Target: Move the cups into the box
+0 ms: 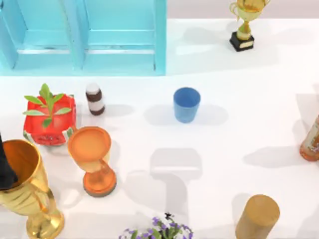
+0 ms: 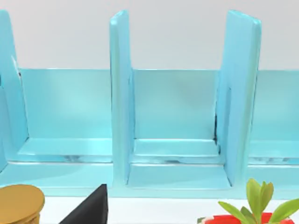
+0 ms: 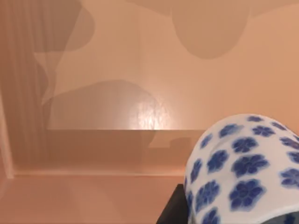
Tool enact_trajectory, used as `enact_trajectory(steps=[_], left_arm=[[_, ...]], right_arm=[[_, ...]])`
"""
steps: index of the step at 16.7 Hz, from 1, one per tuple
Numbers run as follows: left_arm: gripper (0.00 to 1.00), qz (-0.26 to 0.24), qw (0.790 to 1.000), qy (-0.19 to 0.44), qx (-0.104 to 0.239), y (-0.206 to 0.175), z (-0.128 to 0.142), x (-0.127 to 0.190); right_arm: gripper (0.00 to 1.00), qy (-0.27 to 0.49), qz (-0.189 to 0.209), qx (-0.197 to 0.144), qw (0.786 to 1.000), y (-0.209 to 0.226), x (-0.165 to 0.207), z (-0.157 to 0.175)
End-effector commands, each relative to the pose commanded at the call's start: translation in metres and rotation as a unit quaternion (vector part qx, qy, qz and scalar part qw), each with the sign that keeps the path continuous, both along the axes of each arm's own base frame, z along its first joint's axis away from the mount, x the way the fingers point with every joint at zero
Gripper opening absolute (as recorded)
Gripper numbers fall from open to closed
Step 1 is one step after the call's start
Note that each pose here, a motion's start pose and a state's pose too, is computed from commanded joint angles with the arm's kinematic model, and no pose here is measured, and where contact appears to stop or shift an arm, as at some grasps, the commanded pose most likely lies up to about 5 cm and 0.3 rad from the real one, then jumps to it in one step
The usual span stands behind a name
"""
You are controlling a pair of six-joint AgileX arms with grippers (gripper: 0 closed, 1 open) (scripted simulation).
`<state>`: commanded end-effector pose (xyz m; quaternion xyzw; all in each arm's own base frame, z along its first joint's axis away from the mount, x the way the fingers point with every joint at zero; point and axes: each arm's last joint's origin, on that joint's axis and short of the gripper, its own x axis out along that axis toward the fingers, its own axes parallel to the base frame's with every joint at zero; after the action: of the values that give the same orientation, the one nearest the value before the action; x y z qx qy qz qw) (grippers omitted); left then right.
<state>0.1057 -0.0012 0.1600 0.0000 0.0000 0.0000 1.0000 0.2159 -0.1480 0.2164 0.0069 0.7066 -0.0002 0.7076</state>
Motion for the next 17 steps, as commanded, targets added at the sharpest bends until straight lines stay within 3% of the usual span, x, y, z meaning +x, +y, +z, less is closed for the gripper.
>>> enact_trajectory(steps=[8, 17], left_arm=[[1.00, 0.000, 1.000, 0.000, 0.000, 0.0000, 0.0000, 0.0000], [1.00, 0.000, 1.000, 0.000, 0.000, 0.0000, 0.0000, 0.0000]], right_arm=[[0.98, 0.000, 0.000, 0.000, 1.000, 0.0000, 0.0000, 0.0000], [1.00, 0.000, 0.000, 0.000, 1.000, -0.0001, -0.0001, 0.0002]])
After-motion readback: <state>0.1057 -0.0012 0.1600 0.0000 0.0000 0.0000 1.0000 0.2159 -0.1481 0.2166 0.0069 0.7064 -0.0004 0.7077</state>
